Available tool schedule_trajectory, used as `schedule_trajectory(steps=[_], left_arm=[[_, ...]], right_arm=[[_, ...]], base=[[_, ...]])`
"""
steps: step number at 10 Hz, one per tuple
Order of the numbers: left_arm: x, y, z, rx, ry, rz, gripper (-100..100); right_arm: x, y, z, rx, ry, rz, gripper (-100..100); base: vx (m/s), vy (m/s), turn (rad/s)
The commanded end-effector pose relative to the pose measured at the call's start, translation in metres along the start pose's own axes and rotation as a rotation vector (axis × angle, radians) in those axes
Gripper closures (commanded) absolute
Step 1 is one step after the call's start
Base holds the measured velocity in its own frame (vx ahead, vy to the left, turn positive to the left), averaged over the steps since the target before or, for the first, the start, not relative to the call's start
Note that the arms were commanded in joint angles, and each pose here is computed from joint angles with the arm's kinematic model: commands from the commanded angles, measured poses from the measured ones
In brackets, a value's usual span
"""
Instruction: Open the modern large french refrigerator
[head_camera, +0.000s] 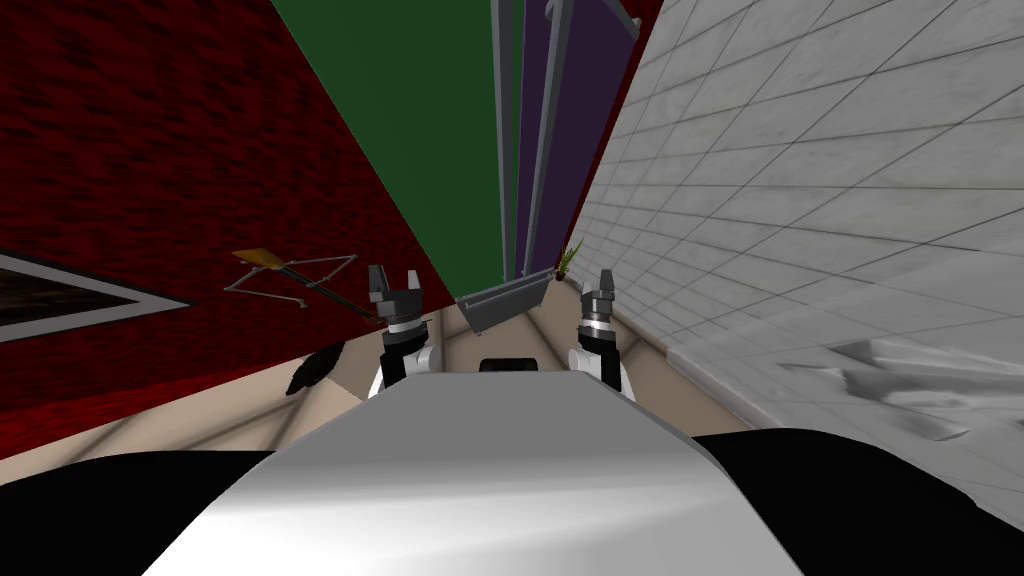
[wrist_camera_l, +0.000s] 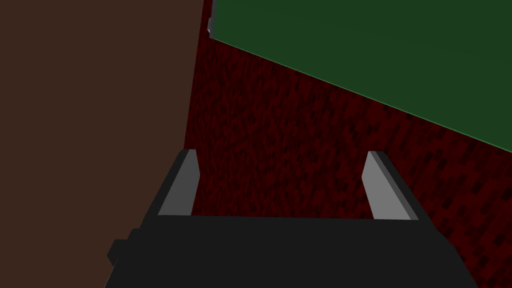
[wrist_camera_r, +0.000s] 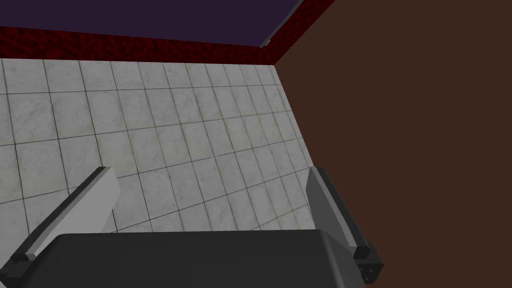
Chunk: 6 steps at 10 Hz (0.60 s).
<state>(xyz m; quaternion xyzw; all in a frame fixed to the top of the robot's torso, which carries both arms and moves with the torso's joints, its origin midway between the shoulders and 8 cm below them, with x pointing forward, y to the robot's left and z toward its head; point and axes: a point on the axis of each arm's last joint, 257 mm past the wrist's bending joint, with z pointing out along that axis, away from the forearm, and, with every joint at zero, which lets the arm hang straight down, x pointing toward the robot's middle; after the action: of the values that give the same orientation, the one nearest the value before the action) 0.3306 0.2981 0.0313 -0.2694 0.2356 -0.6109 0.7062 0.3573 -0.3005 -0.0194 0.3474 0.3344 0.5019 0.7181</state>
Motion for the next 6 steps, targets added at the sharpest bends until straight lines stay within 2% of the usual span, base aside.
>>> schedule_trajectory(steps=[1, 6], left_arm=[[0.0, 0.0, 0.0, 0.0, 0.0, 0.0, 0], [0.0, -0.0001, 0.0001, 0.0, 0.0, 0.0, 0]], right_arm=[[0.0, 0.0, 0.0, 0.0, 0.0, 0.0, 0], [0.0, 0.0001, 0.0, 0.0, 0.0, 0.0, 0]], base=[[0.0, 0.0, 0.0], [0.0, 0.0, 0.0]])
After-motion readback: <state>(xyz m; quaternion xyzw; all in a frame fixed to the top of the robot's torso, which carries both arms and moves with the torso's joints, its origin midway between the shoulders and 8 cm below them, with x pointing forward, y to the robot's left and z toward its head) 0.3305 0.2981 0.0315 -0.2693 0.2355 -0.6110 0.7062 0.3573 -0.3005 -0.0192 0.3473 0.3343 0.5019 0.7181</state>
